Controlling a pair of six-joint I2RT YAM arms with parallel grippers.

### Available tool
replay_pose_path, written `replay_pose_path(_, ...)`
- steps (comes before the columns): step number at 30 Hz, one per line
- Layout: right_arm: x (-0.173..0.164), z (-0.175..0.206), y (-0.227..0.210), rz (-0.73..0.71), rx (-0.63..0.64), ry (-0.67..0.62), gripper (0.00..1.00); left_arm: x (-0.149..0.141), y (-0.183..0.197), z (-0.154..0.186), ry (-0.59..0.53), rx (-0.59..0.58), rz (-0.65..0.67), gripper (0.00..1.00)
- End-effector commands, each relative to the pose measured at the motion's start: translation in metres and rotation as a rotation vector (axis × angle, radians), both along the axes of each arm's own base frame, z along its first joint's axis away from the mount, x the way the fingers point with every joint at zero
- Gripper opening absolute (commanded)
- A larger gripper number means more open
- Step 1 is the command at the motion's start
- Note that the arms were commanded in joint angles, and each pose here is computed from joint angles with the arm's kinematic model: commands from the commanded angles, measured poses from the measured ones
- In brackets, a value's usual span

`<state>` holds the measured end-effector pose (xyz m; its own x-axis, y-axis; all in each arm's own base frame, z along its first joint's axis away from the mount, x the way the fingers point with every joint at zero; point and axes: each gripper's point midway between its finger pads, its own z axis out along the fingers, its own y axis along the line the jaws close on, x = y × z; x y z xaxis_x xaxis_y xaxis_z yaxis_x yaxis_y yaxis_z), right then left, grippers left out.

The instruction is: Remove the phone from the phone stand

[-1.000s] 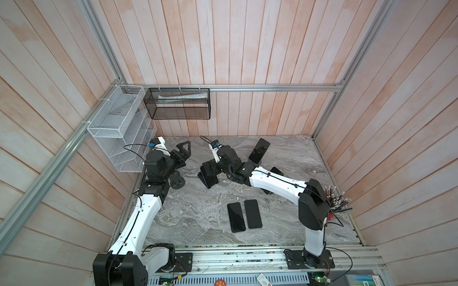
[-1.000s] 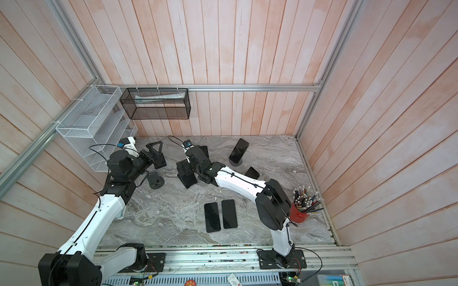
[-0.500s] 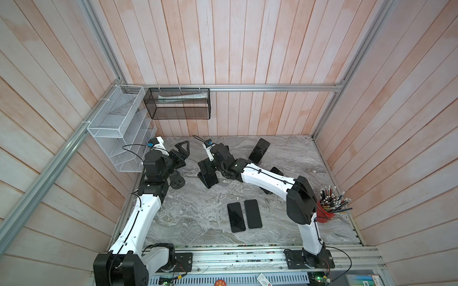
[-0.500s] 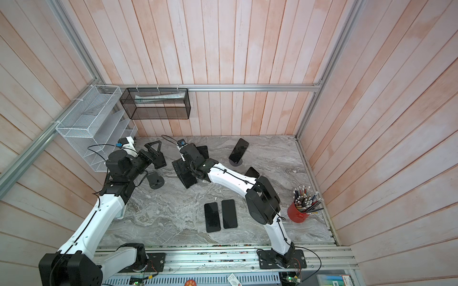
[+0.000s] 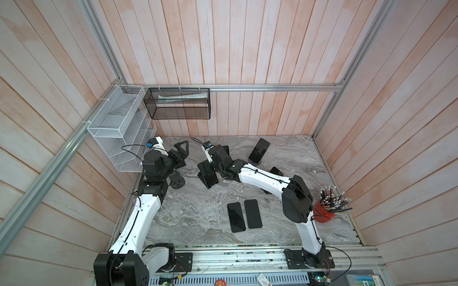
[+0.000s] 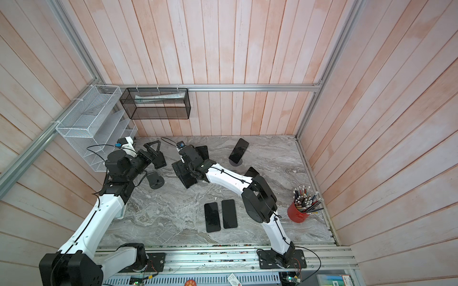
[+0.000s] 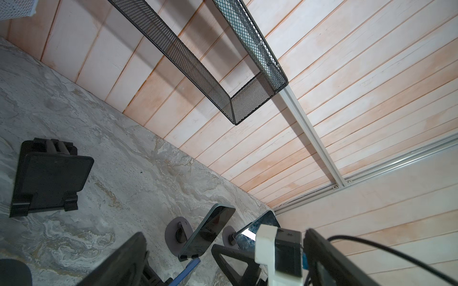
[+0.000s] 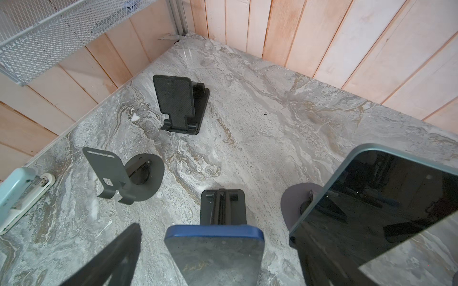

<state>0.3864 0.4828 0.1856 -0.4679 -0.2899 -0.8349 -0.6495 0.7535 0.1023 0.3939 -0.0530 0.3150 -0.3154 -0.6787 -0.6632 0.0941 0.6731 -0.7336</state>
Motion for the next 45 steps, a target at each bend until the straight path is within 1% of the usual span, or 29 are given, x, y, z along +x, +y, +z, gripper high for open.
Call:
replay_pose_path(1,0.002,-0.012,0.006,0.013,-0.019,-0.001,0.98,0.001,0.001,-0.002,-0.004,-0.01,-0.007,1.0)
replay_pose_path(12,0.002,-0.026,0.008,0.015,-0.027,0.02,0.98,0.002,0.0,-0.004,-0.001,-0.021,-0.016,1.0)
replay_pose_path(28,0.004,-0.036,0.008,-0.011,-0.015,0.033,0.89,0.002,0.001,-0.003,-0.003,-0.024,-0.015,0.99)
replay_pose_path(45,0.003,-0.049,0.008,-0.013,-0.021,0.052,0.86,0.003,0.002,-0.004,0.0,-0.03,-0.017,0.98)
